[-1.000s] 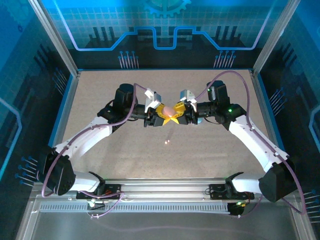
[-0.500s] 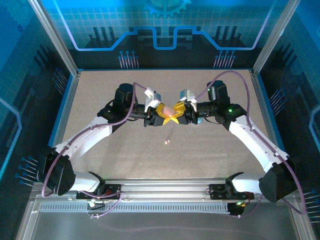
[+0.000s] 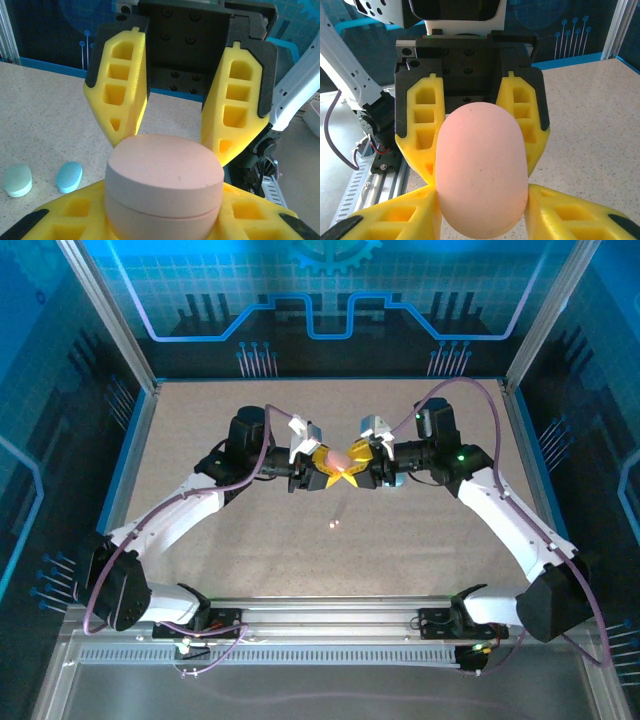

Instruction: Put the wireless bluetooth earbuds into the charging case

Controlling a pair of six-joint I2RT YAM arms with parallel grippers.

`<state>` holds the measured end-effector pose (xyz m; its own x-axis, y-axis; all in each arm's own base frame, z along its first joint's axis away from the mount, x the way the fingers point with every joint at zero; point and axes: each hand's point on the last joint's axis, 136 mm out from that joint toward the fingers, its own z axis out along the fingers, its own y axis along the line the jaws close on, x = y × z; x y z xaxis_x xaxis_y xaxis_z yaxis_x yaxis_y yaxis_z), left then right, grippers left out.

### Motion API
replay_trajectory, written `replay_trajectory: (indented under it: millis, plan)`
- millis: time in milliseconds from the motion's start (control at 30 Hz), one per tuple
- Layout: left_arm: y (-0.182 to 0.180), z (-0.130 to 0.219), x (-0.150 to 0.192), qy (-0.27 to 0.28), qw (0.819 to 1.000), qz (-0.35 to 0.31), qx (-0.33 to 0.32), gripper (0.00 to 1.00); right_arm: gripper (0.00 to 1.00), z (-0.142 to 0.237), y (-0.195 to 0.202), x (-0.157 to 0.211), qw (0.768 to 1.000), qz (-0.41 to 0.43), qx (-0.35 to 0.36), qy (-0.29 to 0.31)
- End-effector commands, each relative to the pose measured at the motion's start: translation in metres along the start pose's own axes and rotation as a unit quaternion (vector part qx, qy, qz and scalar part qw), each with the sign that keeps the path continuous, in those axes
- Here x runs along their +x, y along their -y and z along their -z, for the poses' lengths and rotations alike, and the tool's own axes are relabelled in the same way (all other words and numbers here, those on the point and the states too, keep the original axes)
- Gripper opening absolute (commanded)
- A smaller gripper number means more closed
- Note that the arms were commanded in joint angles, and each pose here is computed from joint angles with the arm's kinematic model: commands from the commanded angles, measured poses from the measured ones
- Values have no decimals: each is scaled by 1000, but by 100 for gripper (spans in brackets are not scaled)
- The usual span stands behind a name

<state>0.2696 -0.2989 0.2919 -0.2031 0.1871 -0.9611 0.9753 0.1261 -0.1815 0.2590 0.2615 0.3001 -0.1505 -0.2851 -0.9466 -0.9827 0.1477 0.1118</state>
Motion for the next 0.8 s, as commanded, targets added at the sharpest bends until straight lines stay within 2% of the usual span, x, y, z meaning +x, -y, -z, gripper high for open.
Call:
replay_trajectory:
  millis: [0,233,533,767]
  plan:
    - [11,2,-5,7,1000,-23,18,30,48,13,13,-19,999,-10,22,23]
    - [11,3,-5,9,1000,-22,18,30,54,17,21,-23,998,-24,39,30]
    - [9,4,-19,22,999,-30,10,28,57,26,21,-27,996,-53,64,29]
    - [10,1,-14,25,999,-23,18,29,58,33,23,-32,994,-62,81,29]
